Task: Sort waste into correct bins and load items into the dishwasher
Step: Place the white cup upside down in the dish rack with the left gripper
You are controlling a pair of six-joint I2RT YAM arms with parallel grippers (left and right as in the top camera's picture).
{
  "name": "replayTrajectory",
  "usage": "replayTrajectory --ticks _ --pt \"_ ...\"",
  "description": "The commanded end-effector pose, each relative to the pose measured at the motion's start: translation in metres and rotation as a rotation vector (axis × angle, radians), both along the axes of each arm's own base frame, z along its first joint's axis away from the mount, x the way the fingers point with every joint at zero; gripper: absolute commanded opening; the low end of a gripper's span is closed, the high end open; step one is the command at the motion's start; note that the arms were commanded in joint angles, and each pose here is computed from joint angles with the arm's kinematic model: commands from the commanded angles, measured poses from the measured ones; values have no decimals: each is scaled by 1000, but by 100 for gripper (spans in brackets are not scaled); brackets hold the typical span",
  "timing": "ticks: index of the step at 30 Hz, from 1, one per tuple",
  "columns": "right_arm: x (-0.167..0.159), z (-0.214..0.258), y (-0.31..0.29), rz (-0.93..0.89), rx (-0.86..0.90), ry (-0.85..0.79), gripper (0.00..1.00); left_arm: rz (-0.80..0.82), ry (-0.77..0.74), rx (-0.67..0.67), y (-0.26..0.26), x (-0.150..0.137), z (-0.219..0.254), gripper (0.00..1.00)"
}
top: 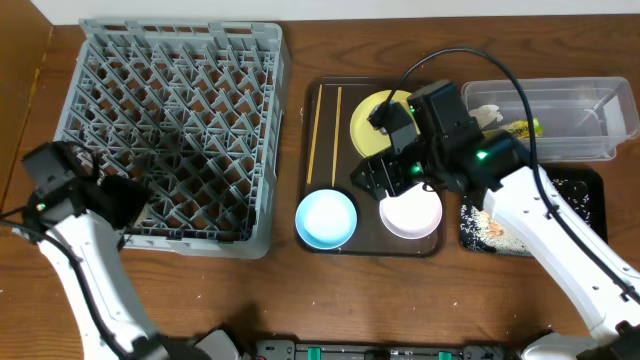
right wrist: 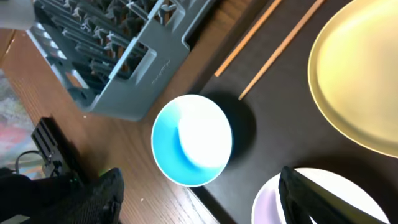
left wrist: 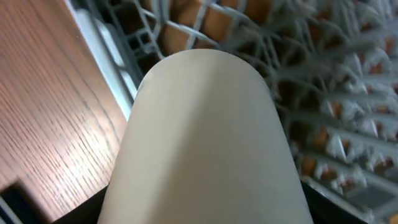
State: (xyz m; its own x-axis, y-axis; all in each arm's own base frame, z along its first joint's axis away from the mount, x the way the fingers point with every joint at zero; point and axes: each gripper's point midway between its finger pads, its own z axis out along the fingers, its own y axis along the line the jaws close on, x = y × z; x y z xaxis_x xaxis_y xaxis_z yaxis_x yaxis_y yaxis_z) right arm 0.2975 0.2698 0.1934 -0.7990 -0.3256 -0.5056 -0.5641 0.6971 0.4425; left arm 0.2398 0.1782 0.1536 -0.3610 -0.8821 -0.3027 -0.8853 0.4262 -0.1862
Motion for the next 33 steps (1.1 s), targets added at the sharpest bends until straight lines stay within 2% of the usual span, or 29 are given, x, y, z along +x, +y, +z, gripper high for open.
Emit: replayTrajectory --ticks 1,6,8,11,14,20,25,29,33 --pt "-3 8 3 21 2 -33 78 91 -8 -6 23 -1 -5 62" --pt "-6 8 6 29 2 -33 78 117 -57 -70 36 11 -19 64" --pt "-6 8 6 30 2 -33 78 124 -76 -108 37 15 -24 70" --pt "-8 8 7 36 0 -30 78 167 -91 -174 37 16 -32 72" --pt "-9 7 8 40 -1 -27 78 189 -126 -229 36 17 -33 83" --pt "-10 7 8 46 -3 -32 78 188 -204 -268 36 19 -12 97" --pt "-3 11 10 44 4 -69 82 14 -244 -190 16 27 26 97" --pt "13 -1 -3 -58 -95 -97 69 -226 -285 -114 -35 39 59 96" --pt "21 -15 -10 -107 -176 -88 71 -517 -345 -45 -102 52 87 96"
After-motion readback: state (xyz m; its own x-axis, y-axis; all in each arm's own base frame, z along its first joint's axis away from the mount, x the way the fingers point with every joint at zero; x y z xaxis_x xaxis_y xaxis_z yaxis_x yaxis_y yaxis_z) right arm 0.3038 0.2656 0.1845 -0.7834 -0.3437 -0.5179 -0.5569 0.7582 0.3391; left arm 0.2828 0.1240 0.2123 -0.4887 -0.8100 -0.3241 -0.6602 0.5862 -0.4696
